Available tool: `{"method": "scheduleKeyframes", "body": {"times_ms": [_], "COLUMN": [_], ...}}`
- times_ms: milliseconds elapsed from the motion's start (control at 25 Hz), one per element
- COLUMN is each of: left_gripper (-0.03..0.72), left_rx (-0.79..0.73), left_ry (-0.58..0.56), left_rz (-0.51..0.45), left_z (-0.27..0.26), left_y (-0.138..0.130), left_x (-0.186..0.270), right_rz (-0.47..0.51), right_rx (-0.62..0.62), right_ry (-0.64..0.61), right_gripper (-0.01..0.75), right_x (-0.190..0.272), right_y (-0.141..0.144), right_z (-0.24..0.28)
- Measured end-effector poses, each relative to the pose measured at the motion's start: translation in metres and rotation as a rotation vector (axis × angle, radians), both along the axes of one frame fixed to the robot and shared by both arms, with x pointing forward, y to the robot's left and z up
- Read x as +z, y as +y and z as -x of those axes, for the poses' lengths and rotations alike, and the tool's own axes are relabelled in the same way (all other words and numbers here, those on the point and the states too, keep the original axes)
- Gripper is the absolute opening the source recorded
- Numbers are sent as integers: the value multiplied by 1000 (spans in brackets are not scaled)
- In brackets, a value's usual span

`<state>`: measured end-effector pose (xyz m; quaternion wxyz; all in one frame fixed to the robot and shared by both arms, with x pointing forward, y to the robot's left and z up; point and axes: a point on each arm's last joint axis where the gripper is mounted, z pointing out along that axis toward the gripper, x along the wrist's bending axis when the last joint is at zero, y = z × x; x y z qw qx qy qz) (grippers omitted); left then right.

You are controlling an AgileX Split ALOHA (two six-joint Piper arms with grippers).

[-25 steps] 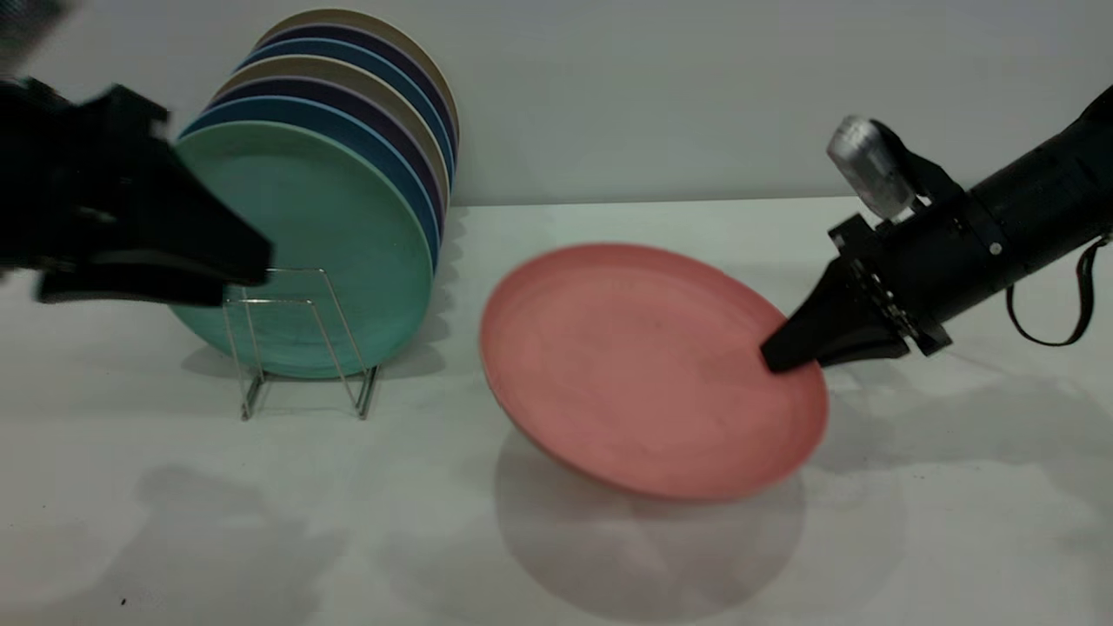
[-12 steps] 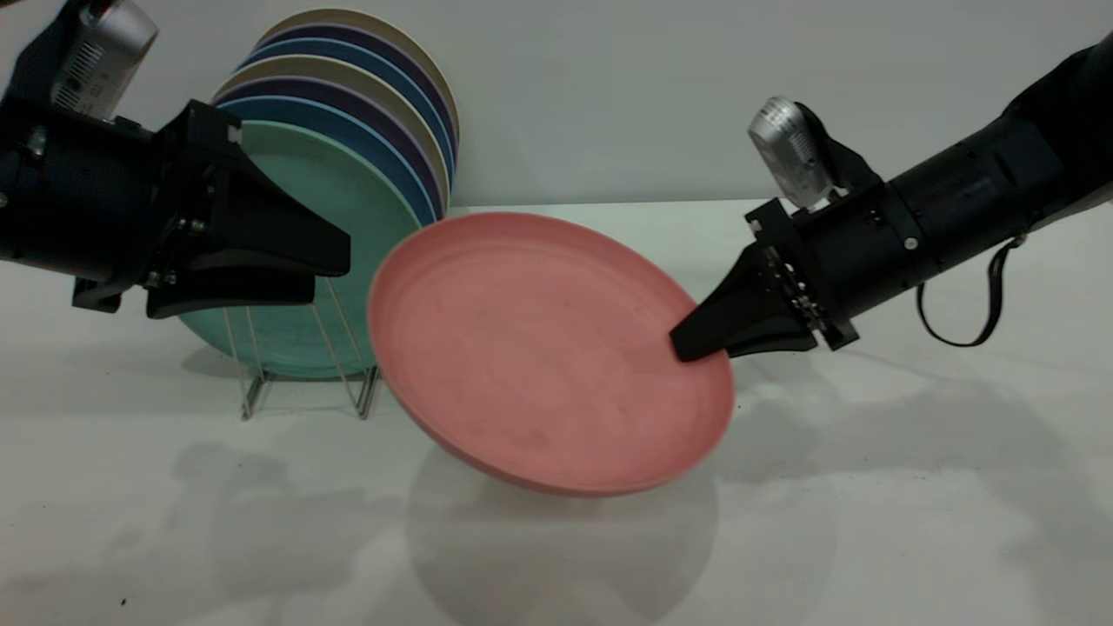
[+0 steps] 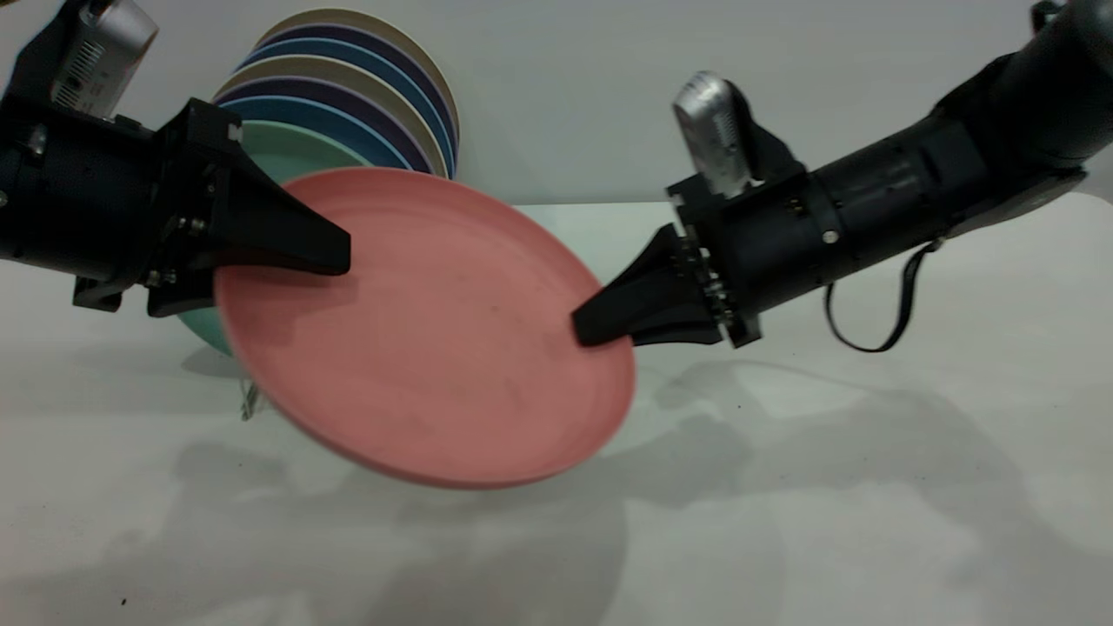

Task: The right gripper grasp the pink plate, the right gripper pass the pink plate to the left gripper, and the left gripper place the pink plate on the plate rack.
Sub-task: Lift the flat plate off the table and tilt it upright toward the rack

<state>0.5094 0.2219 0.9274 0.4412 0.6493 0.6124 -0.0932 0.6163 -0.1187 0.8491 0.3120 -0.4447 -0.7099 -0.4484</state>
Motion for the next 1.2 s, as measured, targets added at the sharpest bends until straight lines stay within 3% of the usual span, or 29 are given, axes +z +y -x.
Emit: {"method": "scheduleKeyframes", "body": {"times_ms": [240, 320, 400, 560, 680, 760, 920, 1040, 1200], "left_gripper": [123, 120, 120, 120, 118, 119, 119, 119, 119], "left_rx": [41, 45, 35, 20, -17, -34, -144, -290, -451], "left_ry": [2, 5, 2, -1, -27, -52, -171, -288, -410], "left_rz": [-23, -31, -27, -19, -77, -125, -237, -318, -386], "left_z": [-3, -3, -2, -2, -1, -1, -5, -11, -24], "left_y": [3, 4, 3, 2, 4, 6, 8, 7, 5], "left_x": [-1, -3, -2, -2, -4, -6, -5, 1, 17], "right_rz": [-35, -50, -62, -78, -72, -64, -16, 58, 213], "right_rx": [-24, -28, -38, -82, -150, -183, -183, -136, -67], "right_ry": [-7, -1, 5, 32, 52, 48, -8, -35, 28], "right_gripper": [51, 95, 183, 430, 591, 649, 653, 586, 455], "right_x": [3, 4, 5, 7, 13, 21, 46, 57, 49], "right_y": [4, 3, 1, -14, -35, -50, -75, -91, -111], "right_z": [-1, -2, -3, -10, -19, -24, -26, -22, -13]}}
